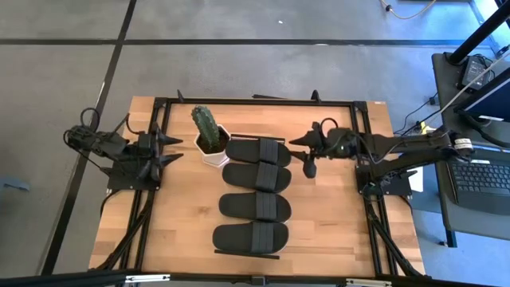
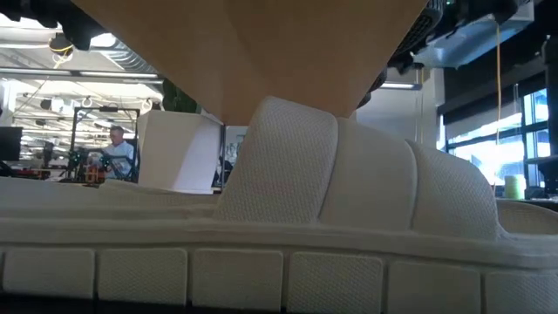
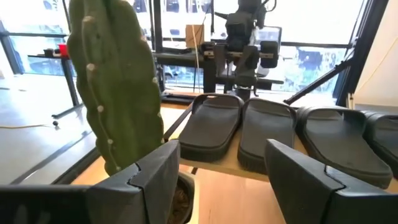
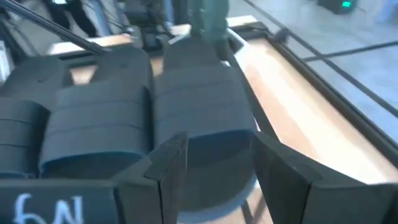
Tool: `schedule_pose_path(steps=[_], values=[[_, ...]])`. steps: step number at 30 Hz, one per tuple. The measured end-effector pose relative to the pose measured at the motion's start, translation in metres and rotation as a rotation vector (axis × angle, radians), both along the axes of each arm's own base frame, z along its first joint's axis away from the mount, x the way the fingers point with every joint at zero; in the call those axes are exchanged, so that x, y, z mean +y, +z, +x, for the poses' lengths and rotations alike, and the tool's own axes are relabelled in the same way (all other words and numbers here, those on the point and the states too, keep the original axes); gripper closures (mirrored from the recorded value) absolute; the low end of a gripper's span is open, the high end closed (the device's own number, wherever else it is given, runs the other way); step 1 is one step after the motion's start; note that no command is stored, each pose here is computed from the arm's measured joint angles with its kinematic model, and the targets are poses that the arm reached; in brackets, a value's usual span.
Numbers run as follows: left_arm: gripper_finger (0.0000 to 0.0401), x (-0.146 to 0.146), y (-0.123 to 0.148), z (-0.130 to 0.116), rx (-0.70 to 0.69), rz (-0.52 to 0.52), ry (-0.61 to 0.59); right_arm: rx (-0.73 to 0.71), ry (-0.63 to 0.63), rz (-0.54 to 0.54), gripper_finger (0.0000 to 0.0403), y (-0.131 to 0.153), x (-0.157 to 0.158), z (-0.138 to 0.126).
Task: Pick and place slides into the shelf
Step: Return to Home Position
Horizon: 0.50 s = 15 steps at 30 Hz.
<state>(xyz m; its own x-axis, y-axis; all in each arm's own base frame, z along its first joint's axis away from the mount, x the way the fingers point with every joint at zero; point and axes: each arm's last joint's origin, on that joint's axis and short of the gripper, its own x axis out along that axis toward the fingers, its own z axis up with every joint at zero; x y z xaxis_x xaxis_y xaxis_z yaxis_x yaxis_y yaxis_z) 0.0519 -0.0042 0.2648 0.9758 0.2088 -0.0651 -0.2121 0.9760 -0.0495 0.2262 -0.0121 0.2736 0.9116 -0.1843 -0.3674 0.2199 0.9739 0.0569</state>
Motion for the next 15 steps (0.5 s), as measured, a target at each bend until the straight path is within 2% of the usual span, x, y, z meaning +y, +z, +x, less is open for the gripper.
schedule_pose_path(steps=[3, 6, 9, 15], values=[[0.0177, 0.001, -0.005, -0.003, -0.015, -0.006, 0.001, -0.025, 0.014, -0.023, 0.0224, -0.004, -0.01, 0.0], [0.0177, 0.002, -0.012, -0.003, -0.011, 0.012, 0.017, -0.031, -0.029, -0.033, 0.0224, -0.006, -0.02, -0.004], [0.0177, 0.002, -0.02, 0.001, 0.006, 0.021, 0.097, -0.041, -0.045, -0.026, 0.0224, -0.012, -0.029, -0.013], [0.0177, 0.001, -0.038, 0.011, -0.011, 0.014, 0.253, -0.157, -0.033, -0.02, 0.0224, -0.026, -0.036, -0.038]])
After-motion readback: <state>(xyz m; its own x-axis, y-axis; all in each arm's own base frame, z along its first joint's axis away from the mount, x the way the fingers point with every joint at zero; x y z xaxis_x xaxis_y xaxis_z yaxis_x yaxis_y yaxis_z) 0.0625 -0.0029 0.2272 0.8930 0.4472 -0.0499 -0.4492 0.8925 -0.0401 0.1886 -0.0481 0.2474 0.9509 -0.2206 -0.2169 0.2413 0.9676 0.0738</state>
